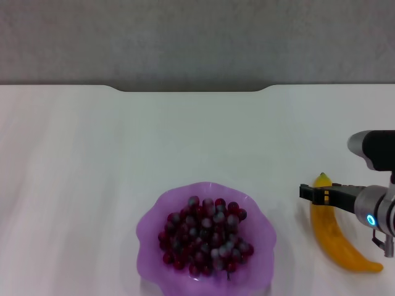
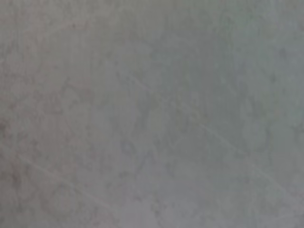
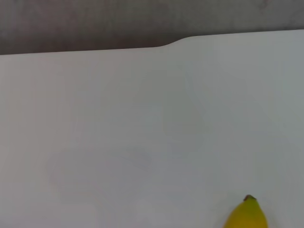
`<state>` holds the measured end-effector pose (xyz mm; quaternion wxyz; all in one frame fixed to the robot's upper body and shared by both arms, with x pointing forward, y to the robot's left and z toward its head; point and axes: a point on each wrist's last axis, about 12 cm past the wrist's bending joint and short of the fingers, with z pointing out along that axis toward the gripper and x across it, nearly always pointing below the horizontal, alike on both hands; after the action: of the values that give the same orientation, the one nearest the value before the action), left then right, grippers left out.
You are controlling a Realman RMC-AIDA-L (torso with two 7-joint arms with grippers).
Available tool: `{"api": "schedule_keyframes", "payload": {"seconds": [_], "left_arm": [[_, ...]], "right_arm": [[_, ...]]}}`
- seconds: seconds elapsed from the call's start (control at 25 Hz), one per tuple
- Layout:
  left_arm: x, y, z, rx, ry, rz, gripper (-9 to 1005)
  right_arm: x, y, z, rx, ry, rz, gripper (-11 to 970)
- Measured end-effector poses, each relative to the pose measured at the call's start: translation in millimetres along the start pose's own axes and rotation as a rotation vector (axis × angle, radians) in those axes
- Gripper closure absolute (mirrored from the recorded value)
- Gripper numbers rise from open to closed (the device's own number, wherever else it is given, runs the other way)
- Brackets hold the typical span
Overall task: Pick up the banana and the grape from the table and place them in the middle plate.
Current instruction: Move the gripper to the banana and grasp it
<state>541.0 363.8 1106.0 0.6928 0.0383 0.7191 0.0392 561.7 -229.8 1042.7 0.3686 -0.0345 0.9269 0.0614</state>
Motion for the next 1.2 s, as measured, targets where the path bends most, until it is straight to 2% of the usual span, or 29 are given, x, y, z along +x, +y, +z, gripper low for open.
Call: {"api": "schedule_keyframes", "payload": {"seconds": [0.28, 0.56, 1.2], "left_arm": [[1, 1.4, 0, -0.009, 0.017, 0.003, 118], [-1, -4.9, 4, 0.012, 0.014, 0.007, 119], [-1, -8.5, 4, 0.022, 0.012, 0.007, 119]], "right_arm": [[1, -5.2, 0, 0.015, 0.007, 0.02, 224], [9, -12.3, 7, 0.034, 0.045, 0.036, 227], [8, -12.9, 17, 0.043, 0.072, 0.027, 232]]}}
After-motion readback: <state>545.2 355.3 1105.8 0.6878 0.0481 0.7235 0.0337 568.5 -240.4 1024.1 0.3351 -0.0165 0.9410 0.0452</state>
